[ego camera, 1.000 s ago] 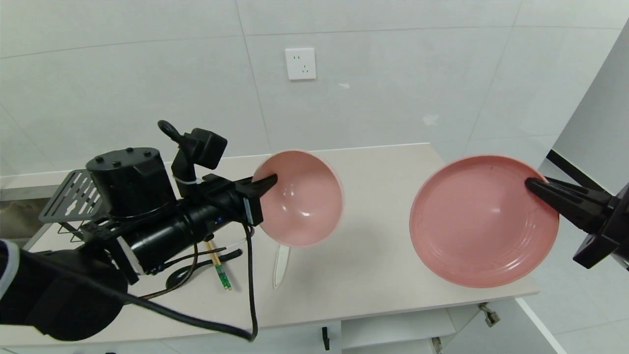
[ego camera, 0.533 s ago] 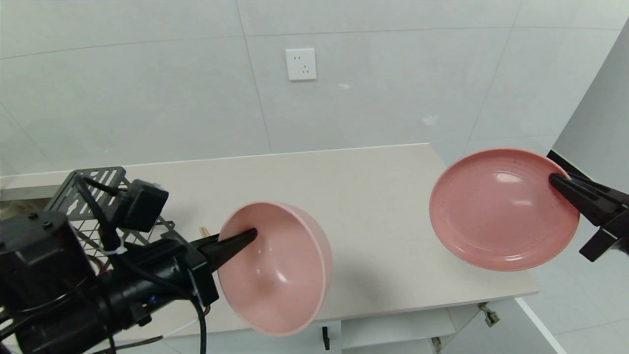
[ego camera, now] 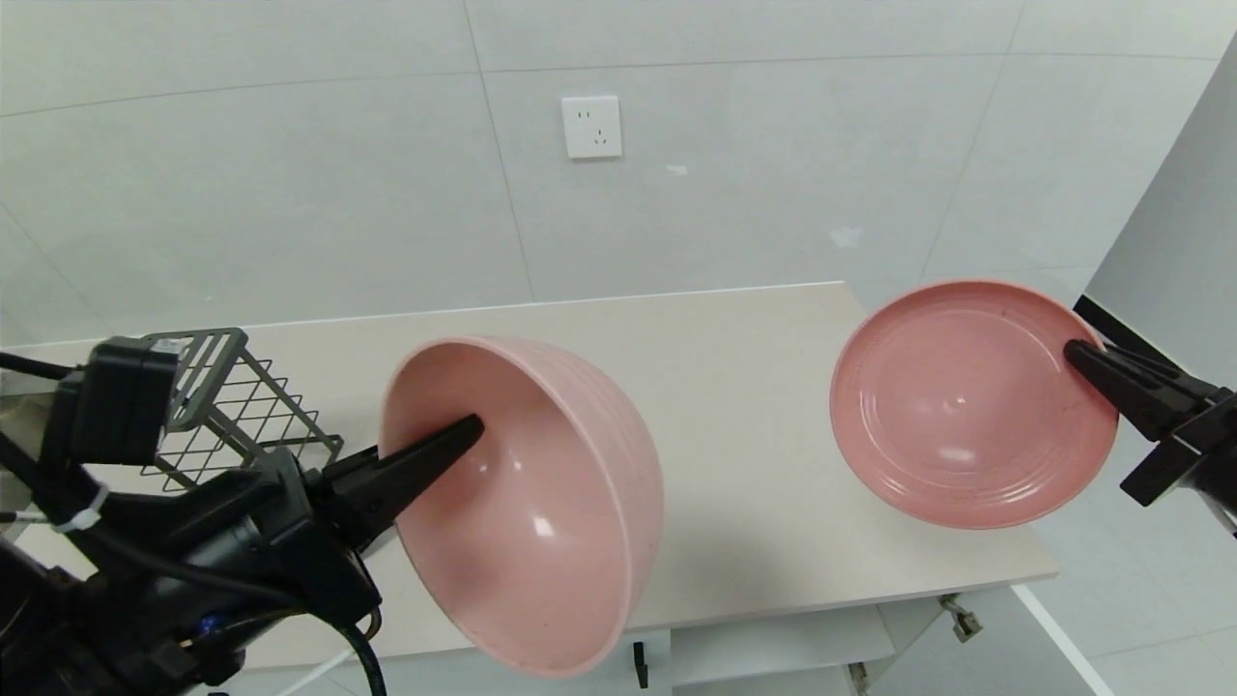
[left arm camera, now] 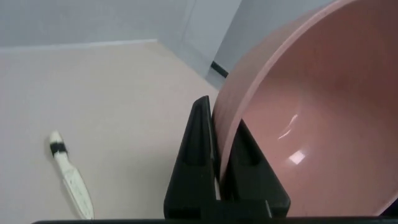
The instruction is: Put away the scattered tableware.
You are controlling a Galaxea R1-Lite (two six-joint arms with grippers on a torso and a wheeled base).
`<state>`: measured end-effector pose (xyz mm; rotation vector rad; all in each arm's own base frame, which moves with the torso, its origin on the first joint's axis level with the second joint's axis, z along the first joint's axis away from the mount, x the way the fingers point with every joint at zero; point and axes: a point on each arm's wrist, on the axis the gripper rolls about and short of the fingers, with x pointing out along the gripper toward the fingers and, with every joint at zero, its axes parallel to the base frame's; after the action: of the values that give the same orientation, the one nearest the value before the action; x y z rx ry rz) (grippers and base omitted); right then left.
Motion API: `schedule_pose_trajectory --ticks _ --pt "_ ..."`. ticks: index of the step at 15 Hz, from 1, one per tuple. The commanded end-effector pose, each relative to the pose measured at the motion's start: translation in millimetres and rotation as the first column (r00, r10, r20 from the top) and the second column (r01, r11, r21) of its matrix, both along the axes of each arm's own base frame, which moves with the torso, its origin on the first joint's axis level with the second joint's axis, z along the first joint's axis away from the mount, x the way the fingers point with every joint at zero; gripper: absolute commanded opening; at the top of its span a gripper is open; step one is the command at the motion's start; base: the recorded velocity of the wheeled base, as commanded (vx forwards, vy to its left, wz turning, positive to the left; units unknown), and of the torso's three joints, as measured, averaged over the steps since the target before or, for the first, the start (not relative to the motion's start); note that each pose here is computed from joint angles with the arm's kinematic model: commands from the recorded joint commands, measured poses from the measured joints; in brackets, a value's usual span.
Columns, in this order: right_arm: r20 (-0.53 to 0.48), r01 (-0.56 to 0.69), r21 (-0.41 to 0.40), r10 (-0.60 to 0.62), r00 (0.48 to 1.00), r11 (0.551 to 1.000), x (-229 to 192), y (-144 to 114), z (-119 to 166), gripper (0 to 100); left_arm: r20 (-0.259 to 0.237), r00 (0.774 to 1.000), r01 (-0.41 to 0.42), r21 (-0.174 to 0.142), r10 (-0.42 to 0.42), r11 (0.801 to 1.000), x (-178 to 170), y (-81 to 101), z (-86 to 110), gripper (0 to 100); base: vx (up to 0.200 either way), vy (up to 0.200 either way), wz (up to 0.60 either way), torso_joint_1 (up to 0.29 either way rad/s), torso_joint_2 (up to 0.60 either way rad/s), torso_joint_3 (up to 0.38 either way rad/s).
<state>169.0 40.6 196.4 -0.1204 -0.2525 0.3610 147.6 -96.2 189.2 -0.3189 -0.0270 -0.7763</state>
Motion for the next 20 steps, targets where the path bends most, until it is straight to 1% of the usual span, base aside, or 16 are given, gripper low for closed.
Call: schedule_pose_trajectory --ticks 1,2,3,5,6,7,8,9,10,11,12,13,14,15,17,20 --pt "-0.016 -0.017 0.015 0.018 1.000 1.000 1 3 -2 0 0.061 0.998 -0.024 0.025 0.022 0.999 -3 -0.4 5.8 0 0.000 0.000 0.00 0.000 0.00 0.000" --pt "-0.005 -0.020 0.016 0.020 1.000 1.000 0 3 -1 0 0.101 0.985 -0.153 0.121 0.141 0.981 6 -0.4 -0.8 0 0.000 0.000 0.00 0.000 0.00 0.000" --pt "0.014 -0.027 0.020 0.026 1.000 0.999 -2 3 1 0 0.132 0.968 -0.237 0.188 0.215 0.953 13 -2.8 -6.8 0 0.000 0.000 0.00 0.000 0.00 0.000" --pt "0.044 -0.050 0.023 0.049 0.998 0.998 -4 7 1 0 0.180 0.950 -0.296 0.245 0.257 0.923 22 -8.1 -14.8 0 0.000 0.000 0.00 0.000 0.00 0.000" --pt "0.056 -0.056 0.026 0.054 0.997 0.998 -7 7 -1 0 0.209 0.932 -0.349 0.292 0.297 0.890 30 -11.6 -20.1 0 0.000 0.000 0.00 0.000 0.00 0.000" --pt "0.068 -0.075 0.028 0.073 0.995 0.997 -9 10 -4 0 0.236 0.916 -0.386 0.294 0.325 0.874 37 -14.1 -24.7 0 0.000 0.000 0.00 0.000 0.00 0.000" --pt "0.093 -0.094 0.034 0.090 0.992 0.995 -12 12 -6 0 0.262 0.890 -0.439 0.271 0.373 0.857 46 -18.6 -30.7 0 0.000 0.000 0.00 0.000 0.00 0.000" --pt "0.101 -0.100 0.035 0.096 0.990 0.994 -12 13 -9 0 0.270 0.858 -0.504 0.285 0.436 0.815 55 -22.4 -41.3 0 0.000 0.000 0.00 0.000 0.00 0.000" --pt "0.079 -0.099 0.028 0.096 0.992 0.995 -7 15 -12 0 0.248 0.839 -0.543 0.324 0.484 0.775 63 -25.8 -52.0 0 0.000 0.000 0.00 0.000 0.00 0.000" --pt "0.082 -0.102 0.028 0.099 0.992 0.994 -5 16 -11 0 0.245 0.844 -0.535 0.321 0.477 0.781 61 -26.7 -51.7 0 0.000 0.000 0.00 0.000 0.00 0.000" --pt "0.067 -0.106 0.025 0.104 0.992 0.994 -1 18 -14 0 0.250 0.873 -0.482 0.303 0.419 0.822 52 -41.0 -48.1 0 0.000 0.000 0.00 0.000 0.00 0.000" --pt "0.057 -0.107 0.024 0.106 0.993 0.994 -2 18 -16 0 0.254 0.884 -0.457 0.297 0.392 0.838 47 -47.0 -46.3 0 0.000 0.000 0.00 0.000 0.00 0.000" --pt "0.054 -0.114 0.025 0.112 0.992 0.993 -2 19 -16 0 0.250 0.887 -0.453 0.303 0.388 0.838 46 -48.0 -48.0 0 0.000 0.000 0.00 0.000 0.00 0.000" --pt "0.069 -0.113 0.023 0.111 0.991 0.993 -3 19 -14 0 0.251 0.886 -0.454 0.294 0.390 0.841 45 -47.0 -46.1 0 0.000 0.000 0.00 0.000 0.00 0.000" --pt "0.077 -0.113 0.024 0.111 0.991 0.993 -7 18 -13 0 0.252 0.883 -0.452 0.231 0.396 0.861 38 -43.0 -34.4 0 0.000 0.000 0.00 0.000 0.00 0.000" --pt "0.065 -0.111 0.022 0.109 0.992 0.994 -10 16 -16 0 0.262 0.893 -0.425 0.232 0.365 0.875 31 -47.7 -32.9 0 -0.133 0.000 0.00 0.000 0.00 0.002"
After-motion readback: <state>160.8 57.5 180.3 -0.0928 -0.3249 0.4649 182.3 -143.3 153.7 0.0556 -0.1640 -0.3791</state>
